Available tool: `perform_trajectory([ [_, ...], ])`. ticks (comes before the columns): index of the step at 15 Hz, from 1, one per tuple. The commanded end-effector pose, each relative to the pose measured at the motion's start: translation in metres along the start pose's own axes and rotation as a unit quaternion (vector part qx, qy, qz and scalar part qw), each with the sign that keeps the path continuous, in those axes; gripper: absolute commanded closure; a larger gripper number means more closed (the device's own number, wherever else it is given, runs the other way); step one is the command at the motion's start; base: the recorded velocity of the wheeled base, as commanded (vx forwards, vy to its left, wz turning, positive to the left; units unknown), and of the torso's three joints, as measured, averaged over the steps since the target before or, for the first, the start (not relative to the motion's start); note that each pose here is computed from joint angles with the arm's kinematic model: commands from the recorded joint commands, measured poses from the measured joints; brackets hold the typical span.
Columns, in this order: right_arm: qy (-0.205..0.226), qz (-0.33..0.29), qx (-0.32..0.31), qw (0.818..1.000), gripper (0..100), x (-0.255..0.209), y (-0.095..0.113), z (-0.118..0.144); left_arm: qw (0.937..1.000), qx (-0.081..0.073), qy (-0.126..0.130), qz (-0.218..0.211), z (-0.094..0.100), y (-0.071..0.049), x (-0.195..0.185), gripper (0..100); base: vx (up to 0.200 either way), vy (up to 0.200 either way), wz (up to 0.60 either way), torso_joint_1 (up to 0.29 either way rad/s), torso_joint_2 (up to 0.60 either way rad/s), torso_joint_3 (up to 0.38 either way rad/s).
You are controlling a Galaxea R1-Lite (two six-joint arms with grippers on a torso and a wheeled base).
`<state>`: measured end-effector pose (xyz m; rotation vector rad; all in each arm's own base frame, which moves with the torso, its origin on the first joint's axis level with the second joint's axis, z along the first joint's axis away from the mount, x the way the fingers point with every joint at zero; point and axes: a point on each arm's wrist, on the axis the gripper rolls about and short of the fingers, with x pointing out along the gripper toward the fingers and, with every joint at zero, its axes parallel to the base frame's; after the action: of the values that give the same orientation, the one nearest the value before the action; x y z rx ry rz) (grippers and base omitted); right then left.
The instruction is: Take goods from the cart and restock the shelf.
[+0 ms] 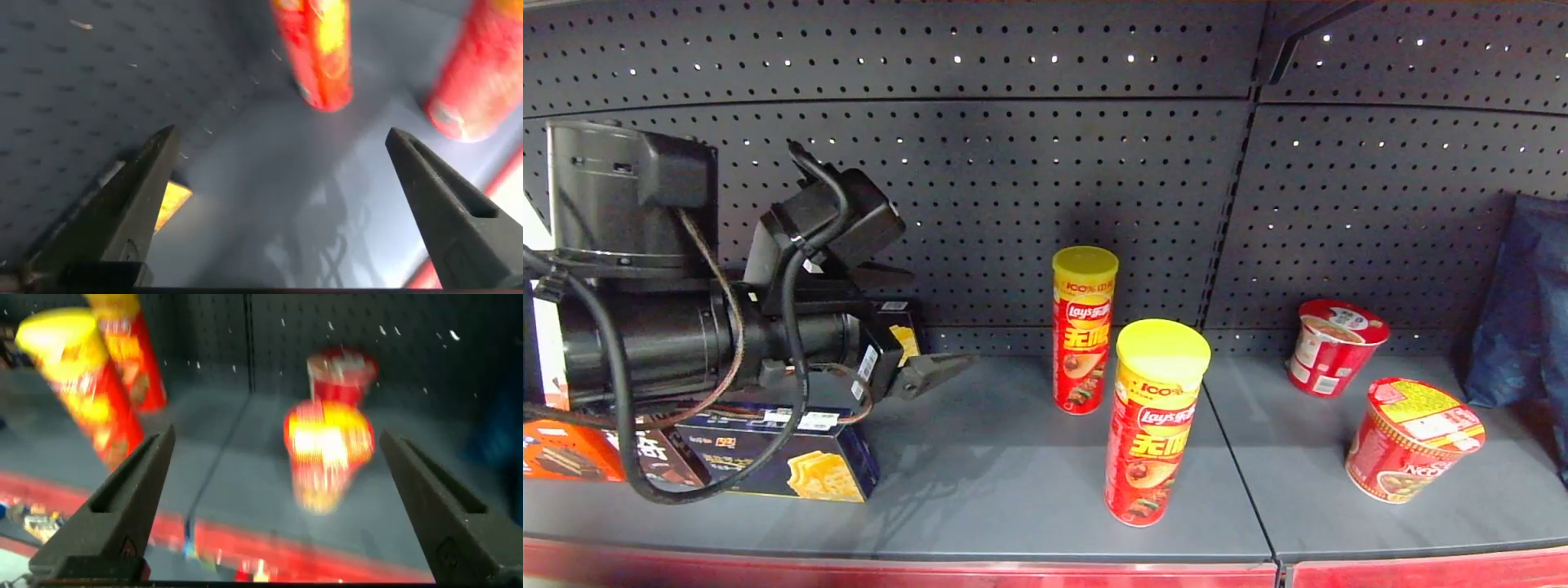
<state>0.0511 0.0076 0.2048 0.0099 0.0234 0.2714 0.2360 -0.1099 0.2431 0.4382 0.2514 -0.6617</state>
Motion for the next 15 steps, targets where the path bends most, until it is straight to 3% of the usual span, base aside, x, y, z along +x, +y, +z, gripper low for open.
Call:
perform_trajectory([
  [1,0.05,0.041,0.005,0.998,0,0.092,-0.001,0.009,0.9998,-0.015,-0.003,0.015,-0.011,-0.004,-0.005,0,0.0,0.0,0.0,0.0,0.0,0.0],
  [3,0.061,0.066,-0.001,0.996,0,0.121,0.023,0.002,0.9996,-0.016,-0.005,0.024,-0.014,-0.007,-0.02,0,0.0,0.0,0.0,0.0,0.0,0.0],
  [8,0.137,0.107,-0.019,0.985,0,0.137,0.048,-0.03,0.9981,-0.026,-0.004,0.057,-0.018,0.006,-0.031,0,0.0,0.0,0.0,0.0,0.0,0.0],
  [12,0.173,0.1,-0.04,0.979,0,0.137,0.066,-0.048,0.9978,-0.025,-0.008,0.061,-0.016,0.008,-0.031,0,0.0,0.0,0.0,0.0,0.0,0.0],
  [15,0.197,0.067,-0.054,0.977,0,0.142,0.069,-0.059,0.996,-0.024,-0.004,0.087,-0.015,0.012,-0.031,0,0.0,0.0,0.0,0.0,0.0,0.0],
])
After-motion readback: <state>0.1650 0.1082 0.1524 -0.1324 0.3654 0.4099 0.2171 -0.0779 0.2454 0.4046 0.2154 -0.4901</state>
